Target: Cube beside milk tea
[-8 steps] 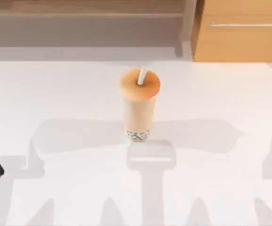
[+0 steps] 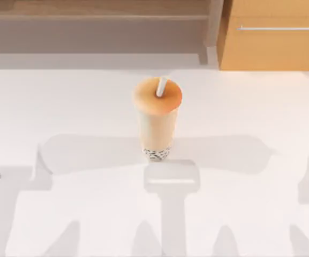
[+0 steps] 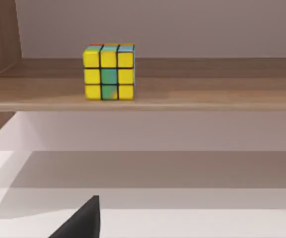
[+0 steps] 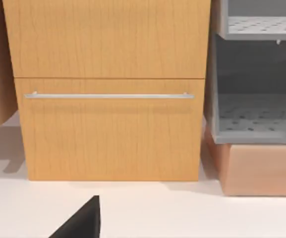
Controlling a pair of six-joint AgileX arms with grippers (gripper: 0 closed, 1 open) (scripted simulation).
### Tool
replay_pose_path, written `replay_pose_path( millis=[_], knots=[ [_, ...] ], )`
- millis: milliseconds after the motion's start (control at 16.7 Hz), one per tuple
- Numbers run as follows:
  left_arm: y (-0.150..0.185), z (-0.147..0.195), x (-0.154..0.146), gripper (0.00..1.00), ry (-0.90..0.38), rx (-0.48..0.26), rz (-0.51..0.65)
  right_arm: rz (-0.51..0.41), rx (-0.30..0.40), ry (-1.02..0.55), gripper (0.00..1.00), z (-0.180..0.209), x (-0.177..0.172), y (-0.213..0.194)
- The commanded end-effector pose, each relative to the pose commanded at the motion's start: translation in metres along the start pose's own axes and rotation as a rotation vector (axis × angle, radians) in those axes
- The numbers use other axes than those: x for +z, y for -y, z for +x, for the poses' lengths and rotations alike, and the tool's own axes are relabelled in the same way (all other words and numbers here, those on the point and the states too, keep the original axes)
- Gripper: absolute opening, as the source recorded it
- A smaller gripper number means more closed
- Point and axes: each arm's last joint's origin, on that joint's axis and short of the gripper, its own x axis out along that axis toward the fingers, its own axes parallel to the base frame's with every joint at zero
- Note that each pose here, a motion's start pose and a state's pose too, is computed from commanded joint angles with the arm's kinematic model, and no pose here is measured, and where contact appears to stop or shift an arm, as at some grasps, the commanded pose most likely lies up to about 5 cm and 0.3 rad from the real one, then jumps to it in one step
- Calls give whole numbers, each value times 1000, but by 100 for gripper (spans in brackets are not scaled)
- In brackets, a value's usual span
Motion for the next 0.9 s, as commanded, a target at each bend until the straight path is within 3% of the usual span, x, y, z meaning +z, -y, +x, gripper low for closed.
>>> replay_pose_path(
  millis=[240, 480, 900],
  knots=[
    [-5, 35, 23, 100, -32, -10, -2, 0, 0, 0, 100, 0, 0, 0],
    [-16, 97, 34, 100, -65, -14, -7, 0, 0, 0, 100, 0, 0, 0],
    [-49, 219, -6, 100, -66, -10, -11, 0, 0, 0, 100, 0, 0, 0]
  ],
)
